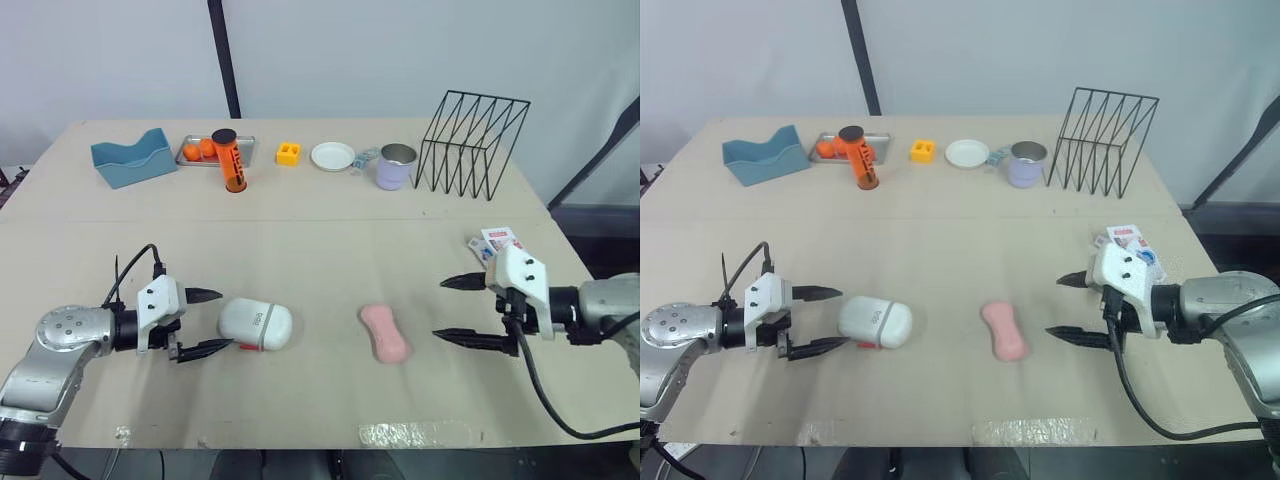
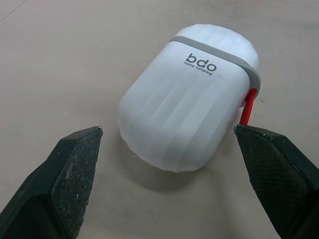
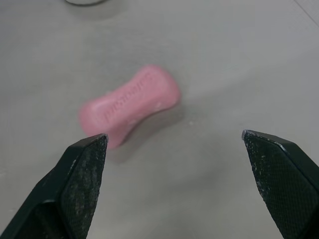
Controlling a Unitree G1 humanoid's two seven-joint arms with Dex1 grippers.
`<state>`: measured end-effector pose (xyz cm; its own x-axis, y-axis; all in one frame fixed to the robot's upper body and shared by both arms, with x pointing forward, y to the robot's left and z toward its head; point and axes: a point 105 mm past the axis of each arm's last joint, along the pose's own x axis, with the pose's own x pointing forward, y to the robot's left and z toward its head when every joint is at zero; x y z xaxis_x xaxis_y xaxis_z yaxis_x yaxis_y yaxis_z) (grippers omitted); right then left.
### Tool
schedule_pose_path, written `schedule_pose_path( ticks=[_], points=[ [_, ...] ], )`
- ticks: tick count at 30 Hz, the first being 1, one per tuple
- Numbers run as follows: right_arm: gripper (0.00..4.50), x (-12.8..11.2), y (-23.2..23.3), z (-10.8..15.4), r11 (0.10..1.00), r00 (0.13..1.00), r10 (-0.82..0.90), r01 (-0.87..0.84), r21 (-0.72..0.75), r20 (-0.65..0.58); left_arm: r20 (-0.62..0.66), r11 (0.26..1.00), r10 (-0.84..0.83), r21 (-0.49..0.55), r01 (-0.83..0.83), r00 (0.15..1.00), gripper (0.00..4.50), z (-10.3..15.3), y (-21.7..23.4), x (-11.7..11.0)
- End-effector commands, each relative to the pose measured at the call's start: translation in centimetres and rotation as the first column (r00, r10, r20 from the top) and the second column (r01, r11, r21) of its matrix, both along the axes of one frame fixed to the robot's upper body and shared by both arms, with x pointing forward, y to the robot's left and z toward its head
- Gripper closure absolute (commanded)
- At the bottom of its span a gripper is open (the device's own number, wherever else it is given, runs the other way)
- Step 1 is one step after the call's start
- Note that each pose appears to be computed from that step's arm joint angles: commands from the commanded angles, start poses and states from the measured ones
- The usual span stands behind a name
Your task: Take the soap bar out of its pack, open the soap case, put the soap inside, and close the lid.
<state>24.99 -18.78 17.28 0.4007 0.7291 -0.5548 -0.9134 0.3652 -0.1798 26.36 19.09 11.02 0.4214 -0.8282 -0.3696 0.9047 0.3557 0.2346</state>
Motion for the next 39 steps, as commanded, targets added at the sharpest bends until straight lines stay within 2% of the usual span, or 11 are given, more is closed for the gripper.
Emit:
schedule_pose_path(
  ticks=[1, 5, 11, 18, 25, 31, 39],
  points=[
    [0.04, -1.3, 2.8, 0.8, 0.999, 0.997, 0.050, -0.049, 0.016, -0.054, 0.045, 1.000, -0.001, 0.025, 0.000, 0.999, 0.00, 1.0, 0.5, 0.0],
    [0.04, 0.2, 2.7, -1.4, 0.987, 0.986, -0.132, 0.121, -0.104, -0.102, 0.045, 1.000, 0.000, 0.020, -0.001, 0.999, 0.00, 0.8, 0.3, 0.0],
    [0.04, 1.1, 3.2, -1.2, 0.964, 0.945, -0.265, 0.253, -0.088, -0.192, 0.028, 0.999, -0.003, 0.033, 0.002, 1.000, 0.00, 0.1, 0.3, -0.6],
    [0.04, 0.9, 4.6, -1.8, 0.955, 0.918, -0.294, 0.275, -0.108, -0.266, 0.034, 0.999, -0.005, 0.045, 0.003, 0.999, 0.00, -0.1, 0.2, -0.5],
    [0.04, 0.8, 4.6, -3.6, 0.936, 0.901, -0.343, 0.305, -0.175, -0.266, 0.038, 0.999, 0.008, 0.049, -0.010, 0.999, 0.00, -0.2, 0.4, -0.6],
    [0.04, 1.8, 4.8, -4.3, 0.917, 0.877, -0.397, 0.364, -0.166, -0.269, 0.037, 0.998, 0.015, 0.061, -0.017, 0.999, 0.00, -0.6, 0.5, -0.9],
    [0.04, 0.8, 5.3, -6.1, 0.914, 0.868, -0.399, 0.351, -0.201, -0.297, 0.044, 0.997, 0.025, 0.065, -0.027, 0.999, 0.00, -0.6, 0.5, -0.9]
  ],
)
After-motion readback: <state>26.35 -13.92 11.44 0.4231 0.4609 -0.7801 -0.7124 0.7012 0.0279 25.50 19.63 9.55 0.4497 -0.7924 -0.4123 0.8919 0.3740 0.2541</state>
